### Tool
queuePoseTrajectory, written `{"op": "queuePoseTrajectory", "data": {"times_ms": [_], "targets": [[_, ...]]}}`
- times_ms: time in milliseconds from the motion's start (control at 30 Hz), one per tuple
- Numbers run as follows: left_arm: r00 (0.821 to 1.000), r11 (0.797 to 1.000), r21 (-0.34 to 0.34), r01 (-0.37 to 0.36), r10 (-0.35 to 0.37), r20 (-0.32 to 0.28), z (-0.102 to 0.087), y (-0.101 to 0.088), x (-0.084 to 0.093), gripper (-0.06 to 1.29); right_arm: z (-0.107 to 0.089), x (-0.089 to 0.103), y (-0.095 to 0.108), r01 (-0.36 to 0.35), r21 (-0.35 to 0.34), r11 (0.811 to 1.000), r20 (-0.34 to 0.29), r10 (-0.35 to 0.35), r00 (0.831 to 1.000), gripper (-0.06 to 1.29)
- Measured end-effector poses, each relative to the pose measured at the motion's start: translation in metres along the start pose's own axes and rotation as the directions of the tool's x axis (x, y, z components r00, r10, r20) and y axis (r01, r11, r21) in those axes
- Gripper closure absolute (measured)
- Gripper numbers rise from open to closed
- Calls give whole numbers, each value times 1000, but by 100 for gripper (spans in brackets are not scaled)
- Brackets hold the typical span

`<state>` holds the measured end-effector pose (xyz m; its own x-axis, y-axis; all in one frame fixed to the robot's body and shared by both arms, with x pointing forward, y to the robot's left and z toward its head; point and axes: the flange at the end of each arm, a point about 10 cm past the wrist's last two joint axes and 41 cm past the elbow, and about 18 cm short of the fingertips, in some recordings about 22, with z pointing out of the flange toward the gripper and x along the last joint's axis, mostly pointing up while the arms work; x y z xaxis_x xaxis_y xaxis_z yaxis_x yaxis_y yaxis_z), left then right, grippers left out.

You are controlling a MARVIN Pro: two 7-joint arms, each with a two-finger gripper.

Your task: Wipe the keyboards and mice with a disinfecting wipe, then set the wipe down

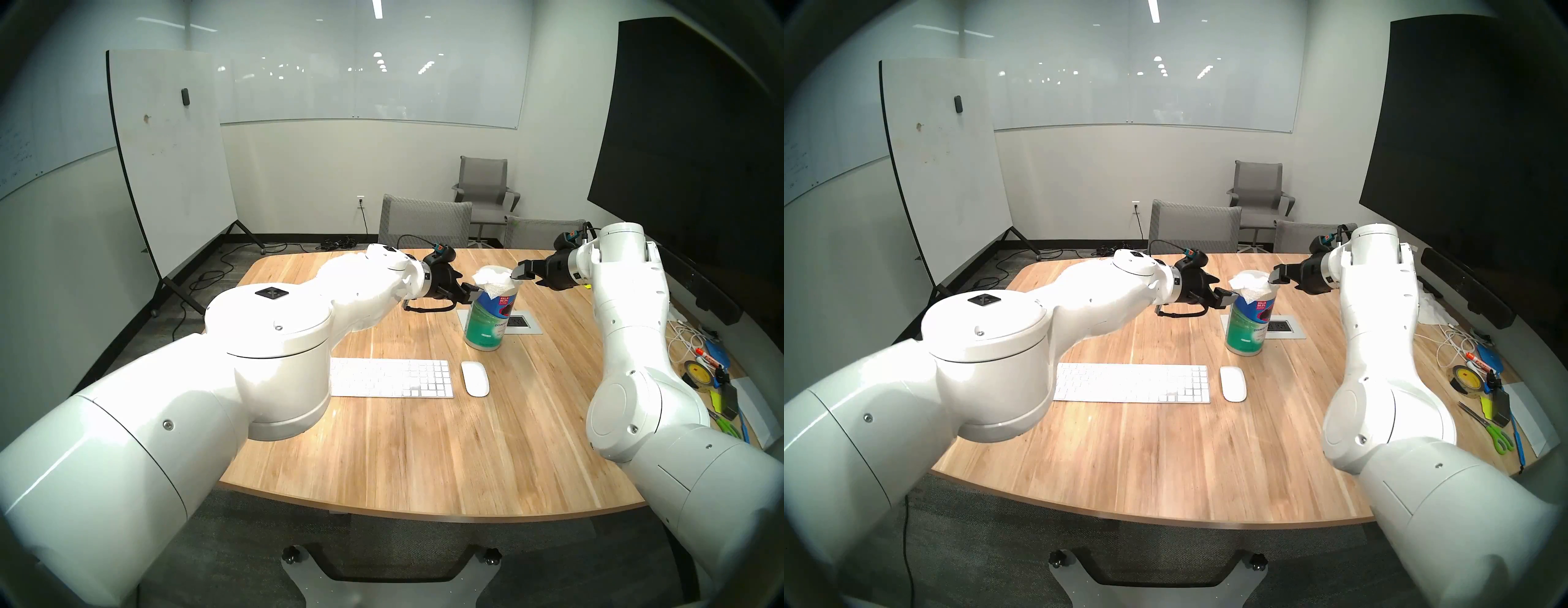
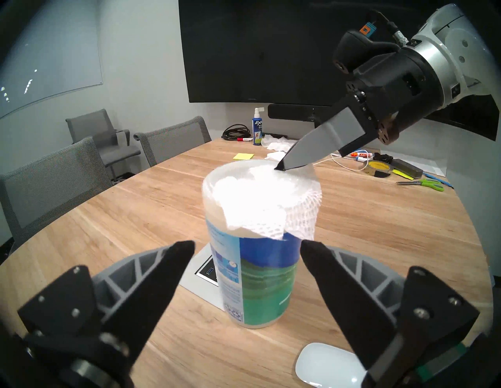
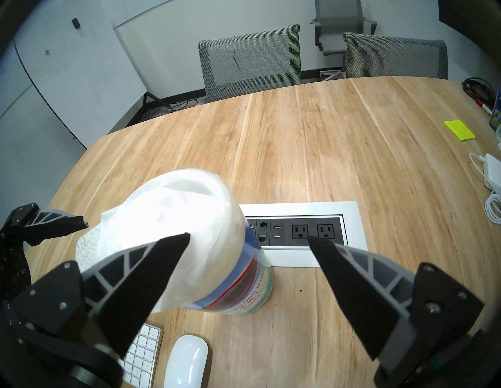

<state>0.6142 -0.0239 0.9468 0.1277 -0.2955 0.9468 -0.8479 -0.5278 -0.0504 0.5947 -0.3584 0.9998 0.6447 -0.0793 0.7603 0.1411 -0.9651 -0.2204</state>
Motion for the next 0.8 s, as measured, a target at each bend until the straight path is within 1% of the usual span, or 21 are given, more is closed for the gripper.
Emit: {"op": "queuePoseTrajectory", "data": {"times_ms": [400,667,800], "targets": [[1000,1000,14,-22,22,10,-1,-3,3,18,0,0,0,-2,1,1000,0,2,1000,0],[995,997,11,-81,80,51,-1,-3,3,16,0,0,0,-3,1,1000,-1,3,1000,0],[990,993,4,-117,116,76,-1,-2,2,16,0,0,0,-4,1,1000,-1,4,1000,0]]}}
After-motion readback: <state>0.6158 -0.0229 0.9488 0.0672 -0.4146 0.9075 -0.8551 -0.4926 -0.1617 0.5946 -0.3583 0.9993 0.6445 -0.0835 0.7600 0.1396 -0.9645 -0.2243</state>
